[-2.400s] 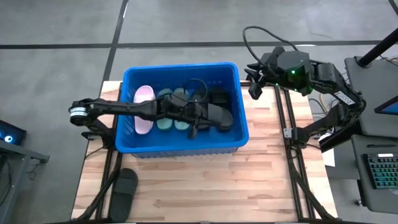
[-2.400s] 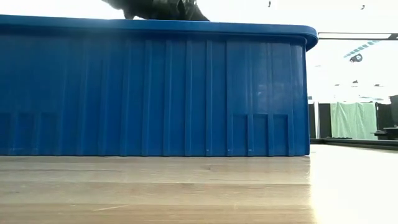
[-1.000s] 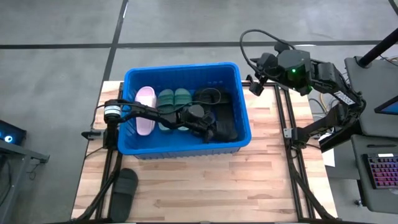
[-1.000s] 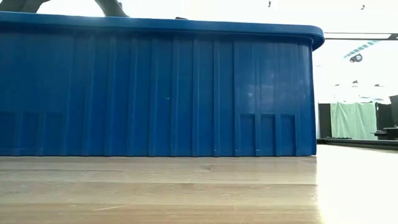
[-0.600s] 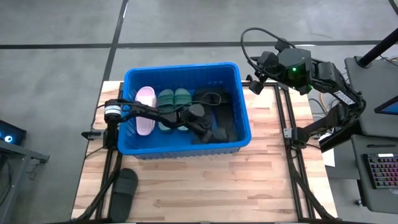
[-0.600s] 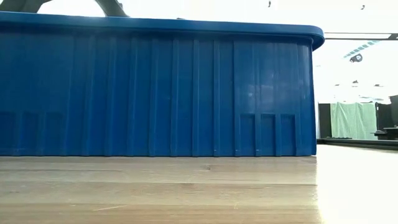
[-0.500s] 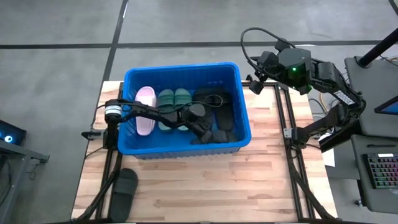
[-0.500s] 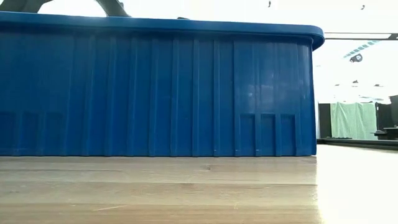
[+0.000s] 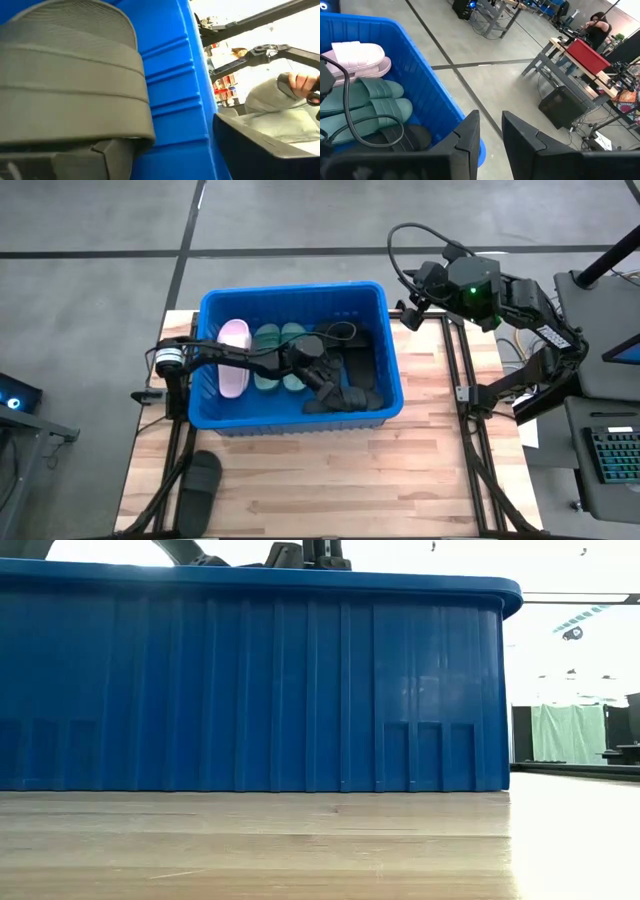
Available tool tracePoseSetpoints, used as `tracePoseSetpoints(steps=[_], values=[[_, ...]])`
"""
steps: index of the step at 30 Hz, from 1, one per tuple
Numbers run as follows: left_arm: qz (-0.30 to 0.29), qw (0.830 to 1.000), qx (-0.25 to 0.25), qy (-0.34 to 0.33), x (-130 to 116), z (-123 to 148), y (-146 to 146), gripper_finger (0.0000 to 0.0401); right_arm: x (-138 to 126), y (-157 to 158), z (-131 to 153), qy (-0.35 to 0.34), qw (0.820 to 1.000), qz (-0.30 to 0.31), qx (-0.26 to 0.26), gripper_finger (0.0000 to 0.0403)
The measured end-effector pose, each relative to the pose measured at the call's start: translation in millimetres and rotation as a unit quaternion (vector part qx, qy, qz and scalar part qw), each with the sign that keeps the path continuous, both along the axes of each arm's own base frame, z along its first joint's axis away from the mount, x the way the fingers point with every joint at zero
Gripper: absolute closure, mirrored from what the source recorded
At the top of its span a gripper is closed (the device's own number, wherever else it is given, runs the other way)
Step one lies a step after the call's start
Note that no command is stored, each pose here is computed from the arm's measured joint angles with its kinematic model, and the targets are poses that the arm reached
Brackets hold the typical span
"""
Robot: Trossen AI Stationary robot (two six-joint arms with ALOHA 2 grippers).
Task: Pick and place slides into bin
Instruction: Put the black slide into the blue bin
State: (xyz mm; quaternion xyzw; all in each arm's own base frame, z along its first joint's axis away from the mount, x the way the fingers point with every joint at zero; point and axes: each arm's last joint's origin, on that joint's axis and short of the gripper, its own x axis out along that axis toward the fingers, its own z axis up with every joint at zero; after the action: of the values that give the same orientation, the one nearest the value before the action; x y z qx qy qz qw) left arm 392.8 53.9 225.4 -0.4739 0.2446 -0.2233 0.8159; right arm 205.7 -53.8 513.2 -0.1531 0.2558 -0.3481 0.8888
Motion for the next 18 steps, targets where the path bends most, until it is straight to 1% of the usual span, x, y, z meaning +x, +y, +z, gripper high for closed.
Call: tracePoseSetpoints(steps=[6,10,13,18], values=[[0.021,1.0,0.003,0.013,0.3,-6.7,1.2,0.0137,0.0,0.0,0.0,0.0,1.0,0.0,0.0,0.0325],[0.032,0.999,0.001,0.033,-0.7,-17.7,5.5,0.0119,0.0,0.0,0.0,0.002,1.0,0.001,-0.001,0.0328],[0.045,0.997,-0.001,0.068,-4.3,-25.4,12.8,0.011,0.0,0.0,0.0,0.003,1.0,0.002,-0.002,0.0333],[0.062,0.992,-0.004,0.109,-8.0,-31.1,19.6,0.0109,0.0,0.0,-0.1,0.007,1.0,0.003,-0.005,0.0334]])
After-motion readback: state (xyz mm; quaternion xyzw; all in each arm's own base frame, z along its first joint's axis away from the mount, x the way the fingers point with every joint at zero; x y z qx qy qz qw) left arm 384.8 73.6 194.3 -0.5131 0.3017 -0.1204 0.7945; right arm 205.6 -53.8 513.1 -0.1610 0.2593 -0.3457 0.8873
